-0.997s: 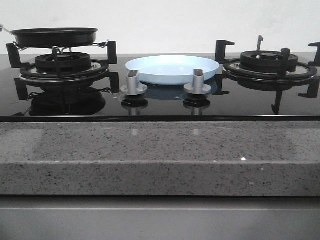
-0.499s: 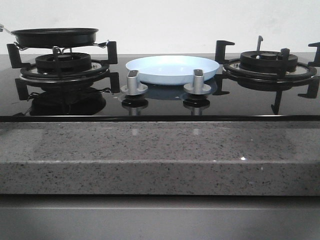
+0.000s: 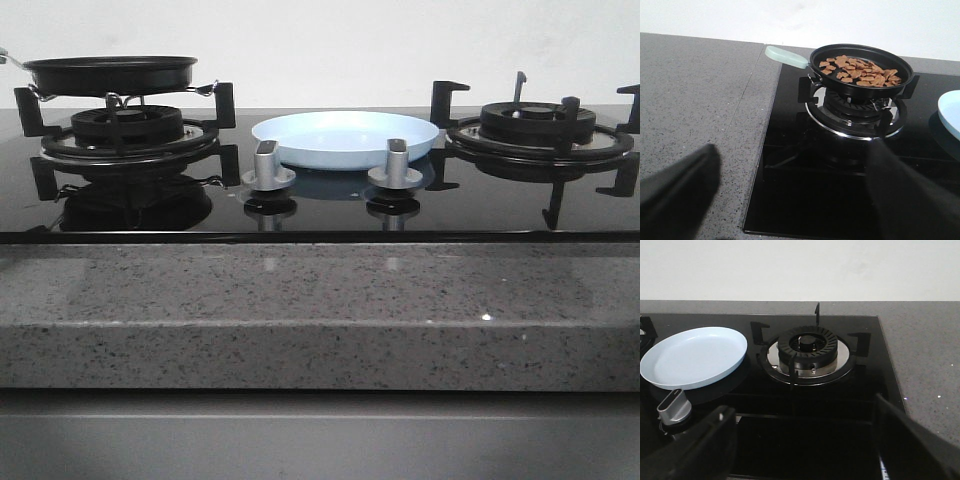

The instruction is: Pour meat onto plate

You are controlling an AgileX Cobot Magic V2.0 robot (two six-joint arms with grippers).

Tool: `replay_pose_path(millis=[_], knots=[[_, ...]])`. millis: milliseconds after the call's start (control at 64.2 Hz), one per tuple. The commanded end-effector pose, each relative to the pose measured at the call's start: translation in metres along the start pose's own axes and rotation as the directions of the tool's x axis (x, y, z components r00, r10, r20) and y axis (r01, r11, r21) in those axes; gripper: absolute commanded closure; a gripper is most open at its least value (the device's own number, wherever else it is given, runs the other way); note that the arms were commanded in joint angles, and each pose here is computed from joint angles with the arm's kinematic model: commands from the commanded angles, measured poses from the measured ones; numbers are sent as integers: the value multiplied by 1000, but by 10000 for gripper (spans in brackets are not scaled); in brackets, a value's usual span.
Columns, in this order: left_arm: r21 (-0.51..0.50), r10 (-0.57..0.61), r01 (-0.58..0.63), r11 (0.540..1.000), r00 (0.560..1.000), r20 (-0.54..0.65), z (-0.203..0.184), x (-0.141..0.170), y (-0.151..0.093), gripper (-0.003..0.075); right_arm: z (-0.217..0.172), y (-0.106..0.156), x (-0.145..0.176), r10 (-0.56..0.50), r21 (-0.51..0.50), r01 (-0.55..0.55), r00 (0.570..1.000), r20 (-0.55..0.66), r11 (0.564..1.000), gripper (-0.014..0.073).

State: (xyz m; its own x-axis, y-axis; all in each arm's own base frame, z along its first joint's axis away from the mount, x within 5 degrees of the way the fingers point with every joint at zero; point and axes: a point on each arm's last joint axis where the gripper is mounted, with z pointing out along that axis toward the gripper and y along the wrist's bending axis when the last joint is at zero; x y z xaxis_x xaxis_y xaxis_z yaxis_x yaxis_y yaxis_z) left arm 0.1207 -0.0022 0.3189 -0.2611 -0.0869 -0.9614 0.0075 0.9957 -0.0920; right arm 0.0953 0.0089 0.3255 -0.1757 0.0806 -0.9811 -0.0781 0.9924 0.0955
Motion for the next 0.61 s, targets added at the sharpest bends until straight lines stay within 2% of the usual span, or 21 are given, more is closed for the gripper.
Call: replay_pose_path(millis=[0, 312, 483, 592], knots=[[0, -6, 6, 1000, 993, 117, -3, -19, -1, 40, -2, 1, -19, -3, 3, 3, 994, 109, 1000, -58], [0, -6, 6, 1000, 993, 117, -3, -19, -1, 176, 3, 1, -27, -1, 3, 1, 991, 136, 1000, -57], [0, -6, 6, 1000, 993, 117, -3, -19, -1, 232, 35, 2, -46, 3, 6, -3, 1000, 19, 1000, -57], [0, -6, 6, 1000, 993, 117, -3, -19, -1, 262, 65, 5, -63, 49, -4, -49, 996, -77, 999, -57]])
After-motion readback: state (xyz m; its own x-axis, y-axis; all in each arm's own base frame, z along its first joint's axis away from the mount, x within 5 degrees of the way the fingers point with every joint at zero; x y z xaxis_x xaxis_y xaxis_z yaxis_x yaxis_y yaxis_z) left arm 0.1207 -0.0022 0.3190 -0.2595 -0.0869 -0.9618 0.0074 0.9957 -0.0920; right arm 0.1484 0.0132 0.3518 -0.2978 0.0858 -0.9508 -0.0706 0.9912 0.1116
